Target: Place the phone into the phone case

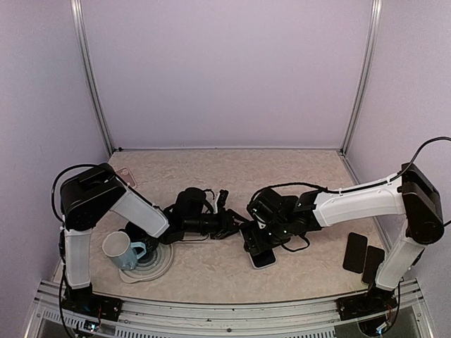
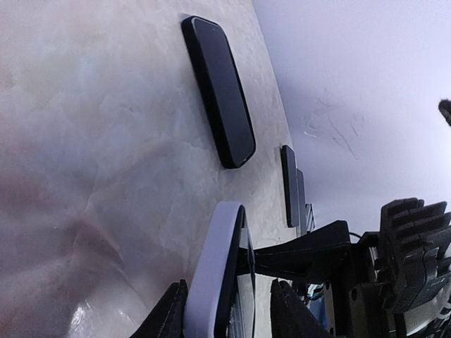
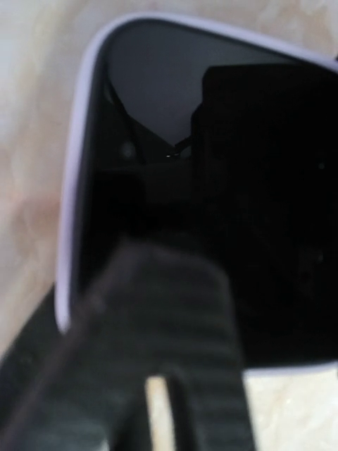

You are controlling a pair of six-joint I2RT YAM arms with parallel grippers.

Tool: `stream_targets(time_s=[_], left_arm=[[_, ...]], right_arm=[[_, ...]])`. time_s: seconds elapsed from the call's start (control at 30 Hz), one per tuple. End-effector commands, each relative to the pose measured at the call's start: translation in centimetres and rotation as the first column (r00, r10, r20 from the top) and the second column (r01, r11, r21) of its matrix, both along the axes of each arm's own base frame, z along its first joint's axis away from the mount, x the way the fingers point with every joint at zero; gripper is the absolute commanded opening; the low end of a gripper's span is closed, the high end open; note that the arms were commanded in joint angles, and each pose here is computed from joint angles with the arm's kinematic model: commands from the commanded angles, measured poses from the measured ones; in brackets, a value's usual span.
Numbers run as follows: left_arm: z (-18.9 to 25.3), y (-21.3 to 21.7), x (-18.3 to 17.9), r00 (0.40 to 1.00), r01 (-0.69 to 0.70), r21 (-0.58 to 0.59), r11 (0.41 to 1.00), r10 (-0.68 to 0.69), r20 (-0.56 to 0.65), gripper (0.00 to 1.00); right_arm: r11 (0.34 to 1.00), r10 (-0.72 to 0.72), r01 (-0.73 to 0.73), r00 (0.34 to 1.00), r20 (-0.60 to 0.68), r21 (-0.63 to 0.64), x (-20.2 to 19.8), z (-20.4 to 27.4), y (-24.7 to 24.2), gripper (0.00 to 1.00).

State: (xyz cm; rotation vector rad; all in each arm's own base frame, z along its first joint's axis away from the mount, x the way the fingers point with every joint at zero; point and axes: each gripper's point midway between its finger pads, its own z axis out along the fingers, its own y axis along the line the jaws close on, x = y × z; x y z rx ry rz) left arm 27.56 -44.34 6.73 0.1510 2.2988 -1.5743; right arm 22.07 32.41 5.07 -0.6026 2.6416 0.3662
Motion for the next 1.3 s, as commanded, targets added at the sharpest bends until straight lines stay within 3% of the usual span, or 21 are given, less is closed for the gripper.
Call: stream_targets(time_s=[0.0,0.2,0.27,0.33,0.47,0.5,0.57,0.7,0.8,0.9,1.07,1.27], left_arm=[[0.2,-1.2,-0.3,0.999,0.039,-0.021,0.999,-0.039,0.017,0.32],[-0.5,-1.3,-0.6,0.998,0.056,0.000,0.998,-0.056,0.017,0.02],[-0.7,-1.2,-0.6,0.998,0.060,0.014,0.998,-0.060,0.022,0.00],[-1.1,-1.0,-0.7,0.997,0.069,0.038,0.997,-0.070,0.032,0.00],[-1.4,-0.7,-0.7,0.985,0.107,0.132,0.985,-0.123,0.122,0.00],[-1.4,-0.6,-0.8,0.977,0.120,0.166,0.979,-0.146,0.154,0.00],[-1.2,-0.6,-1.0,0.951,0.149,0.235,0.961,-0.204,0.231,0.00],[-0.1,-0.8,-2.5,0.852,0.212,0.323,0.923,-0.336,0.402,0.00],[0.9,-0.7,-3.9,0.772,0.258,0.354,0.899,-0.412,0.484,0.00],[1.7,-0.7,-5.4,0.682,0.315,0.377,0.871,-0.484,0.549,0.00],[1.5,-0.6,-6.7,0.620,0.347,0.416,0.841,-0.538,0.571,0.00],[2.9,-0.3,-7.8,0.559,0.352,0.403,0.845,-0.535,0.633,0.00]], right_arm=[[0.997,0.013,-0.017,0.998,0.061,0.069,0.6,2.1,1.1,0.49],[0.997,0.017,-0.021,0.998,0.063,0.078,0.6,2.3,1.2,0.50],[0.997,0.017,-0.022,0.998,0.063,0.080,0.6,2.3,1.2,0.51],[0.995,0.025,-0.031,0.998,0.064,0.090,0.6,2.5,1.2,0.62],[0.991,0.064,-0.075,0.992,0.106,0.107,0.8,3.9,0.0,0.97],[0.986,0.076,-0.094,0.988,0.134,0.135,1.0,4.9,-0.4,0.99],[0.953,0.140,-0.182,0.973,0.183,0.242,1.0,6.9,-0.7,0.99],[0.808,0.222,-0.326,0.940,0.259,0.491,0.8,10.0,-2.0,0.99],[0.707,0.273,-0.413,0.908,0.318,0.573,0.7,10.8,-3.1,0.99],[0.652,0.345,-0.525,0.848,0.402,0.547,0.4,10.7,-2.5,0.97],[0.534,0.455,-0.719,0.688,0.565,0.446,-1.4,11.2,-2.2,0.88],[0.537,0.494,-0.759,0.636,0.593,0.368,-1.9,10.3,-2.7,0.61]])
